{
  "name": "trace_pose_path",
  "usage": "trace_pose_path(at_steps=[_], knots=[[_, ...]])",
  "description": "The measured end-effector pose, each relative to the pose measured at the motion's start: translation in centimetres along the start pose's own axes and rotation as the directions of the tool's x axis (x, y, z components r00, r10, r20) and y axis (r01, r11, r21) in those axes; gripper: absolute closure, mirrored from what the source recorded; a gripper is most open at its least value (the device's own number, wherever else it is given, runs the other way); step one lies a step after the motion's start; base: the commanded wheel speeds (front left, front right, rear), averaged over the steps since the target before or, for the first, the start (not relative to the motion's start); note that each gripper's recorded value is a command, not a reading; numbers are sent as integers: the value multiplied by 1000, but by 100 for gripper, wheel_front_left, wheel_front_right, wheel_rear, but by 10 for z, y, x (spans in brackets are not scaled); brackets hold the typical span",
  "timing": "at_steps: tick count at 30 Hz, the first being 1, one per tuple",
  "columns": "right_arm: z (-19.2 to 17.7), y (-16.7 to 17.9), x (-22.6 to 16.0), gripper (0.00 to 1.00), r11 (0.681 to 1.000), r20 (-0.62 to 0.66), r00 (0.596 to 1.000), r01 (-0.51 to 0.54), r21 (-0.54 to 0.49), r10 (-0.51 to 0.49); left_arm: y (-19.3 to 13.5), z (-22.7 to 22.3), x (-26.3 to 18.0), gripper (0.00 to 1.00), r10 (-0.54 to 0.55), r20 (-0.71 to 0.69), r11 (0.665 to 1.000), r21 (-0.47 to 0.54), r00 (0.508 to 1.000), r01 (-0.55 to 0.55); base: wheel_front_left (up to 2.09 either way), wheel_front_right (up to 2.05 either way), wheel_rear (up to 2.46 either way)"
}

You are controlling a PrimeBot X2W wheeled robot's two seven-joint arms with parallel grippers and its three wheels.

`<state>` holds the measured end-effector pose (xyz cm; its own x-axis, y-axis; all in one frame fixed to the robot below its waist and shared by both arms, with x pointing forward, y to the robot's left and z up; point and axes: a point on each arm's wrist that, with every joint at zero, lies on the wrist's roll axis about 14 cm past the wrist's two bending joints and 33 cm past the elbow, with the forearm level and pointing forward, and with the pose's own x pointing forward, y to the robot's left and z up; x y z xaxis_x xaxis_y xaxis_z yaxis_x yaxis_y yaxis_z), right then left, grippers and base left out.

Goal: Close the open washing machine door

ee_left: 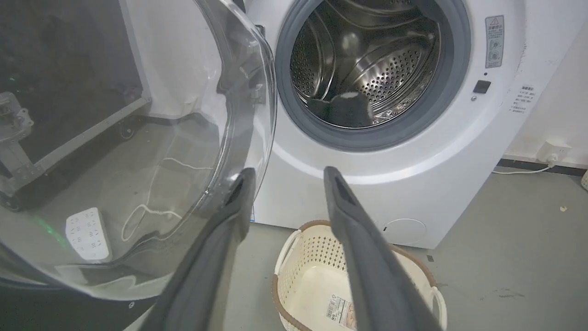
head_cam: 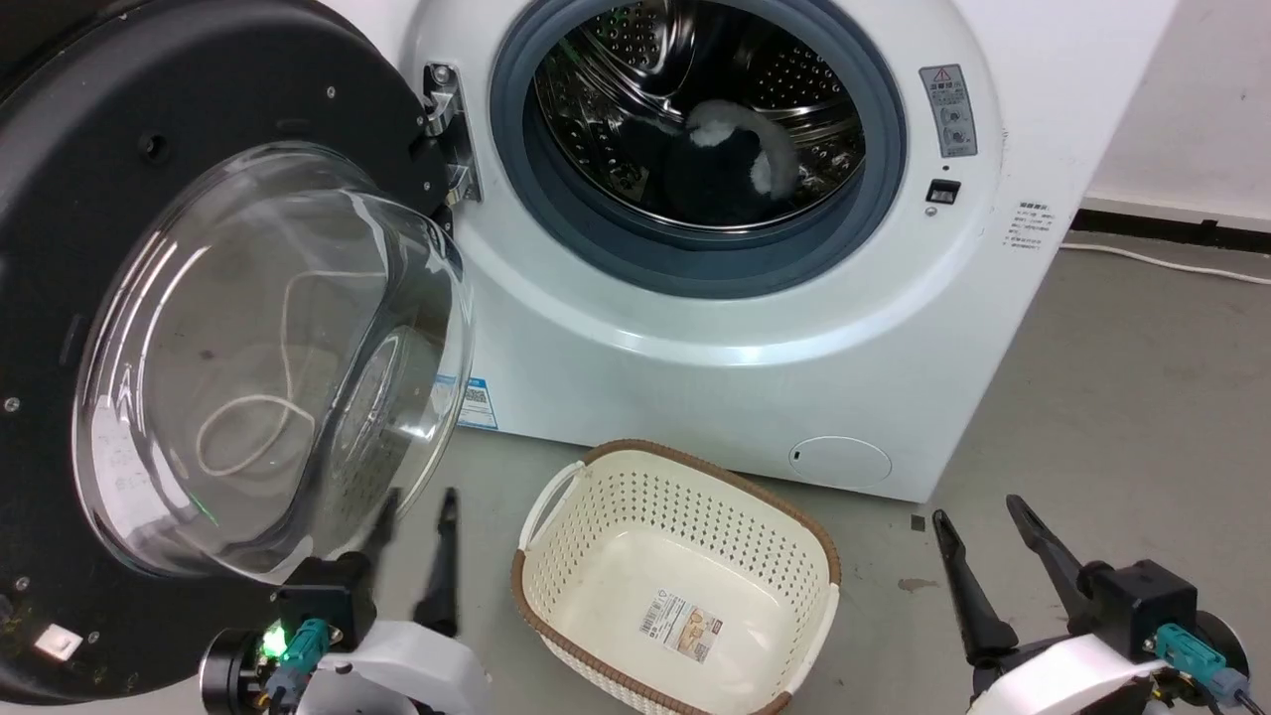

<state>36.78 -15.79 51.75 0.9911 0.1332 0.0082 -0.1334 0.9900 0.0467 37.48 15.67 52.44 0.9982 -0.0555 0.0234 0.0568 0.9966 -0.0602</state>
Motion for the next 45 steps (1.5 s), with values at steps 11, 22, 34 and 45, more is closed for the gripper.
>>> trace_pose_path(at_steps=[11,22,34,45], knots=[[-3,4,1,0,999,4,1000,-12,35,12,-3,41,1,100,-18,138,1000,-14,990,20,0,0,0],[-4,25,12,0,995,20,997,-76,67,75,43,144,-21,100,120,452,992,-19,884,-125,0,0,0],[-10,61,28,0,977,20,983,-182,109,181,202,154,-110,100,588,481,796,-203,651,-570,0,0,0],[-34,78,50,0,967,-41,972,-228,114,233,278,80,-102,100,720,178,692,-255,671,-675,0,0,0]])
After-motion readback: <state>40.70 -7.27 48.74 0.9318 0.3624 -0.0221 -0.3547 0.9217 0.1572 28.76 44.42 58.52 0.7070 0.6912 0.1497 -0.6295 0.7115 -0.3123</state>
